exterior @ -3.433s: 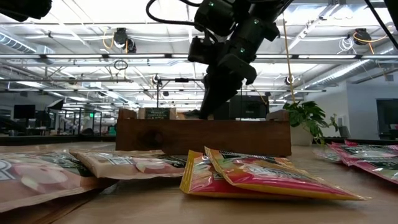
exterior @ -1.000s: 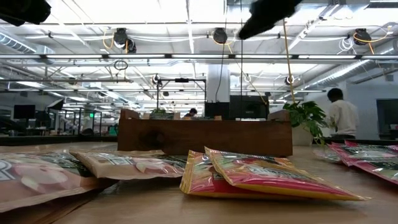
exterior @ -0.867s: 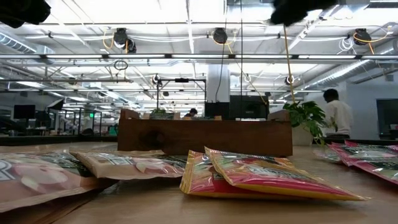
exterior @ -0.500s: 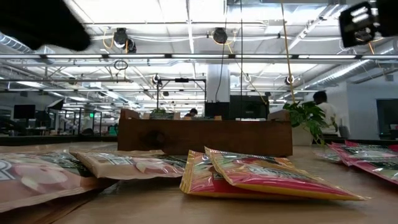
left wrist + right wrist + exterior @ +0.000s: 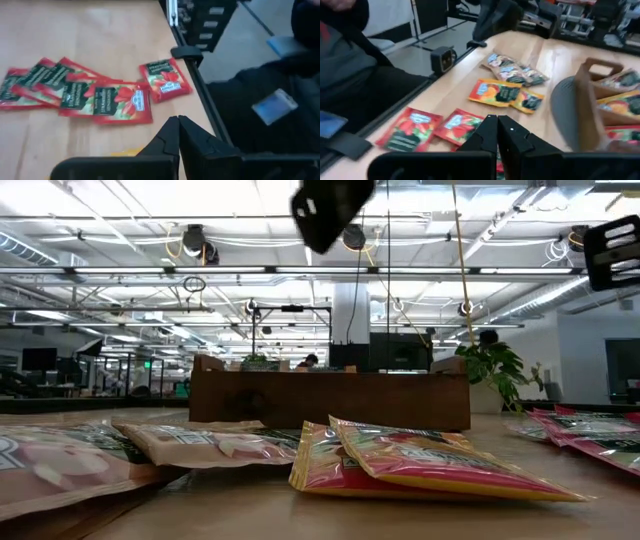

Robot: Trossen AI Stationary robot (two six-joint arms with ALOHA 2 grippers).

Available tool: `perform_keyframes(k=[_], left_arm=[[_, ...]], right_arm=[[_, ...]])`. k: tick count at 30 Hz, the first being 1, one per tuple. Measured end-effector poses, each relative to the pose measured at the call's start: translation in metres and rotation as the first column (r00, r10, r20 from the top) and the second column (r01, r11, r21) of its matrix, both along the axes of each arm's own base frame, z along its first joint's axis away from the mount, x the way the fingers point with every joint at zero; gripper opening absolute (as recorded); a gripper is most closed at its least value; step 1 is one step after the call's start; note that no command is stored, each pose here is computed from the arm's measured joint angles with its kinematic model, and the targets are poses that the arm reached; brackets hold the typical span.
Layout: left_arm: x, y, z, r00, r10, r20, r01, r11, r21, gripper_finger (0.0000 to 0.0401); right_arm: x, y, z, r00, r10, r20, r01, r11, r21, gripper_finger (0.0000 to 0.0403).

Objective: Pick & Place Tea
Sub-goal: Put the red tea bag into the right section of the wooden organizer

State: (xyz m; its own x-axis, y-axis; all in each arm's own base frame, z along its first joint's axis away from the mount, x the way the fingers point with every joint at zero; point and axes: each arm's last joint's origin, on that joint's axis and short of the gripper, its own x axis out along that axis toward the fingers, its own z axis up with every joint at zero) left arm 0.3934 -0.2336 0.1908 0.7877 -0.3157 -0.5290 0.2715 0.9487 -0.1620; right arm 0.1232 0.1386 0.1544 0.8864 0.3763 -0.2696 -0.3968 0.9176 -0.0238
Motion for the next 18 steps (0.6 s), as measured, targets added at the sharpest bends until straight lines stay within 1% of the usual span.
perform_keyframes(k=[5,10,13,15,18], left_arm=[[0.029,-0.007,-0.006,0.997,-0.065,-0.034,0.064,0.998,-0.024,0.0009],[0.054,-0.014,-0.016,0.995,-0.098,-0.02,0.097,0.994,-0.057,0.0008],[0.067,-0.015,-0.027,0.996,-0.082,-0.025,0.08,0.995,-0.06,0.0004],[0.071,-0.013,-0.038,0.997,-0.058,-0.051,0.055,0.997,-0.058,0.0009],[0.076,-0.01,-0.052,0.996,-0.022,-0.088,0.015,0.996,-0.083,0.0018]], right_arm=[[-0.004,0.008,-0.009,0.998,0.018,-0.065,-0.015,0.999,0.048,0.0001],[-0.004,0.014,-0.018,0.992,0.007,-0.123,0.007,0.993,0.12,0.0002],[-0.002,0.016,-0.025,0.987,-0.011,-0.163,0.035,0.989,0.143,0.0004],[-0.001,0.017,-0.03,0.984,-0.018,-0.18,0.044,0.988,0.146,0.0007],[0.001,0.02,-0.036,0.982,-0.021,-0.187,0.052,0.985,0.164,0.0013]])
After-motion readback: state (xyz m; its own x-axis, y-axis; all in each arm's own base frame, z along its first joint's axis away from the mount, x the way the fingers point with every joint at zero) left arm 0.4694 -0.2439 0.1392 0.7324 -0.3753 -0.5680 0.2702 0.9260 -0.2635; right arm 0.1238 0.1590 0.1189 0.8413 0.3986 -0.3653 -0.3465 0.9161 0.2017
